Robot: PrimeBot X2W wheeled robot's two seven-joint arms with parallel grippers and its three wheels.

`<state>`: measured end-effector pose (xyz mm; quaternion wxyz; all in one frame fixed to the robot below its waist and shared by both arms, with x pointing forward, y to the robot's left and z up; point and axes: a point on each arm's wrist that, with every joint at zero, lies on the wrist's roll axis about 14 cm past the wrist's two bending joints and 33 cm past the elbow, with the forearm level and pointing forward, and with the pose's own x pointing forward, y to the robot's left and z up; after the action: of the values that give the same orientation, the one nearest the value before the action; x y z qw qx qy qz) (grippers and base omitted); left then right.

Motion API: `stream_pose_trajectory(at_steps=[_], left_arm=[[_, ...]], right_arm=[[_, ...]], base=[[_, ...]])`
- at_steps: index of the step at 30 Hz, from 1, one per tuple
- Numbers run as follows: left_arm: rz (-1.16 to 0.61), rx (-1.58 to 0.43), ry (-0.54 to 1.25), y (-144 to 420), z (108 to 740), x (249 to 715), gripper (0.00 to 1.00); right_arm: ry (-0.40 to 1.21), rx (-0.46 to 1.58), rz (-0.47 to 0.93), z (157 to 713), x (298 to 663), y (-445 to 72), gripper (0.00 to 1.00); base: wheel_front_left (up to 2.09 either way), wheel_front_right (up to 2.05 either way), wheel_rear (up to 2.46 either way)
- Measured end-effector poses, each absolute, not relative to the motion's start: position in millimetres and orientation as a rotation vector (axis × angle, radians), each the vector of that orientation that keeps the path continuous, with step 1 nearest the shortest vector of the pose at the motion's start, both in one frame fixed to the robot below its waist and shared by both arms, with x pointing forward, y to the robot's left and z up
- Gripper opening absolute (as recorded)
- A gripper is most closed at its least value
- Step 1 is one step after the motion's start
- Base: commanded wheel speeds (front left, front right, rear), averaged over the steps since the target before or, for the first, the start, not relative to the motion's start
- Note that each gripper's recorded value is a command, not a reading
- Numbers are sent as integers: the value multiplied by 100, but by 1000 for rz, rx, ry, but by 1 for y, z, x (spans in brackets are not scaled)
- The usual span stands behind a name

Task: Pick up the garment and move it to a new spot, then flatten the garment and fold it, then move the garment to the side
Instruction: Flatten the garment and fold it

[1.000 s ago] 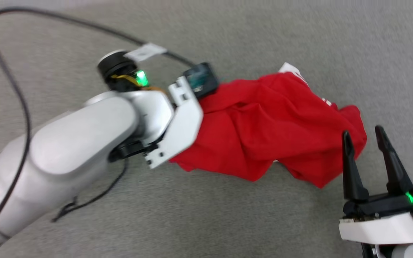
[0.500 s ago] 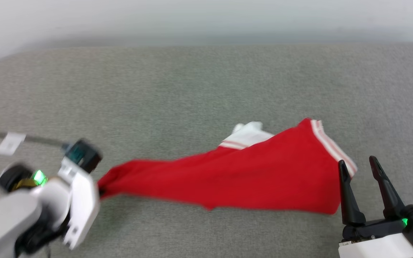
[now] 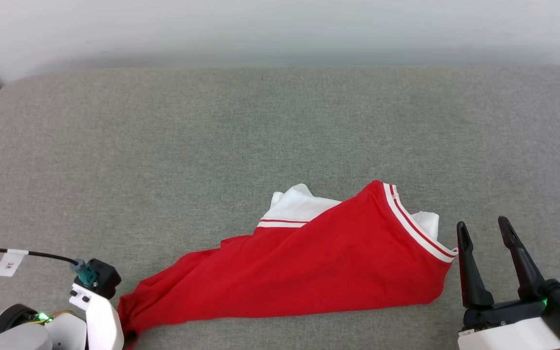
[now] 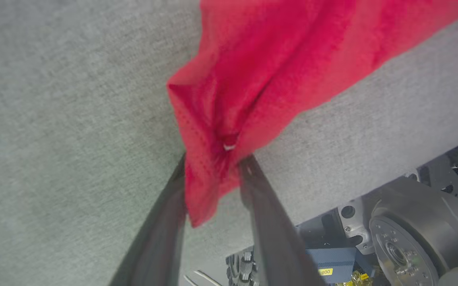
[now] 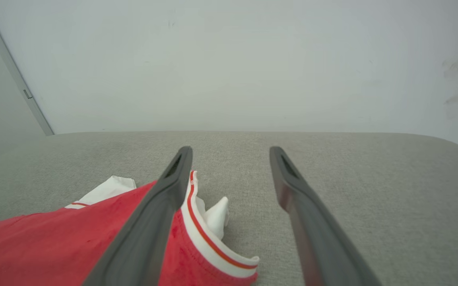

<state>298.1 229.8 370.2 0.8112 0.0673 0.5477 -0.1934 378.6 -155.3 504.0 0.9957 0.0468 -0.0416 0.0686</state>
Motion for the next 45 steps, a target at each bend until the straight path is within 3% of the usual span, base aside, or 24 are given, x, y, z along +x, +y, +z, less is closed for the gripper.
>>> stream_pose_trajectory(at_steps=[4,13,23,34,45], left_arm=[[-403,179,1116,239,384,307,100],[-371,307,758,250,502,389,100],[-550,464,618,170,558,459,100],[-831,537,735,63,505,493,100],[-979,706,1016,37,413,482,100]], right_arm=[[-90,90,127,506,375,-159,100],[-120,98,120,517,372,-162,100],[-130,94,90,519,375,-171,100],[-101,92,34,508,385,-188,100],[-31,73,-41,484,393,-212,100]], base=[[0,0,0],[0,0,0],[0,0,0],[0,0,0],[0,0,0]])
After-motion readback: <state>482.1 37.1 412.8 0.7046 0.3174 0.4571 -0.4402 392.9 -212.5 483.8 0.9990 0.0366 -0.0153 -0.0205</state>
